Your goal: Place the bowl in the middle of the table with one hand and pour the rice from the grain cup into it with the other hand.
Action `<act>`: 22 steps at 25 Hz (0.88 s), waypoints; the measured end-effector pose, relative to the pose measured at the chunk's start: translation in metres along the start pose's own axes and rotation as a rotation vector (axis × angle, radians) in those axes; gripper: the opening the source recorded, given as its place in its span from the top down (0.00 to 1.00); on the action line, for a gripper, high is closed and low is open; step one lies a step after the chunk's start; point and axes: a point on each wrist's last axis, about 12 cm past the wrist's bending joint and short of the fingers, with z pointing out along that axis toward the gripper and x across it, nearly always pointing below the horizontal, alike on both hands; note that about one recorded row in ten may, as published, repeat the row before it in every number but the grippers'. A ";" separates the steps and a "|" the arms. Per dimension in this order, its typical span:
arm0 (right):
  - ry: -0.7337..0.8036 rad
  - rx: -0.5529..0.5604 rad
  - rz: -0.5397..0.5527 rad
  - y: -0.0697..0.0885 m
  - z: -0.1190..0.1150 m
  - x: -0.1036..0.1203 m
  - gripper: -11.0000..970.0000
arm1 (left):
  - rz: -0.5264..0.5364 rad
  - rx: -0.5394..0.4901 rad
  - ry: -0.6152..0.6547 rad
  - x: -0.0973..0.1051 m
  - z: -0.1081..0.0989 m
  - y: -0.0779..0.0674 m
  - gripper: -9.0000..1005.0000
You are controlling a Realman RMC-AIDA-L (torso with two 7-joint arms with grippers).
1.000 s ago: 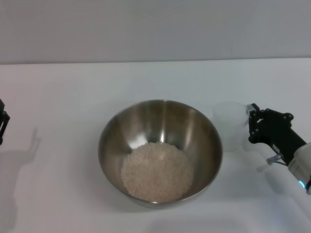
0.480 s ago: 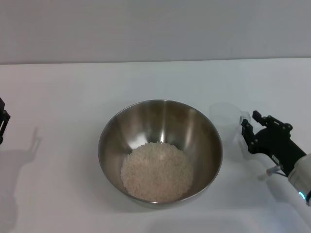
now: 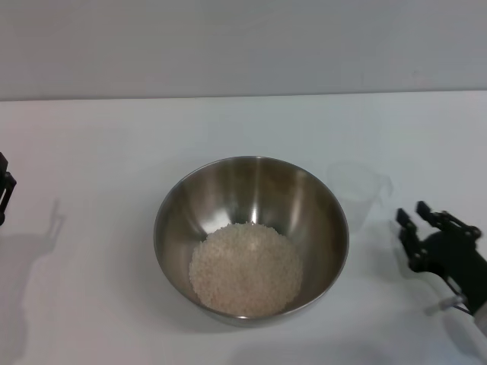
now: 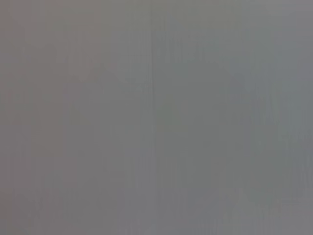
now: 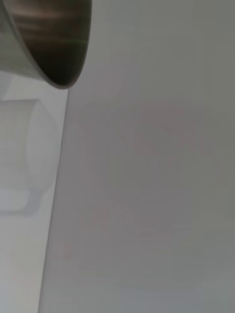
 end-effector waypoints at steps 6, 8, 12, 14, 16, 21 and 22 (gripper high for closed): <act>-0.148 0.192 0.049 -0.019 -0.048 -0.002 0.65 | 0.003 0.002 0.004 0.001 -0.001 0.000 0.17; -0.174 0.240 0.054 -0.024 -0.056 -0.003 0.62 | 0.003 0.002 0.005 0.001 -0.001 0.000 0.17; -0.274 0.431 0.045 -0.045 -0.088 -0.008 0.56 | 0.004 0.003 0.006 0.001 -0.002 0.000 0.17; -0.310 0.499 0.036 -0.052 -0.098 -0.011 0.53 | 0.005 0.002 0.009 0.001 -0.002 0.000 0.17; -0.346 0.572 0.026 -0.060 -0.108 -0.013 0.47 | 0.005 -0.001 0.011 0.002 -0.003 0.001 0.17; -0.358 0.573 0.027 -0.059 -0.109 -0.014 0.26 | 0.005 -0.005 0.014 0.002 -0.005 0.002 0.17; -0.358 0.573 0.027 -0.059 -0.109 -0.014 0.24 | 0.005 -0.006 0.015 0.002 -0.005 0.002 0.17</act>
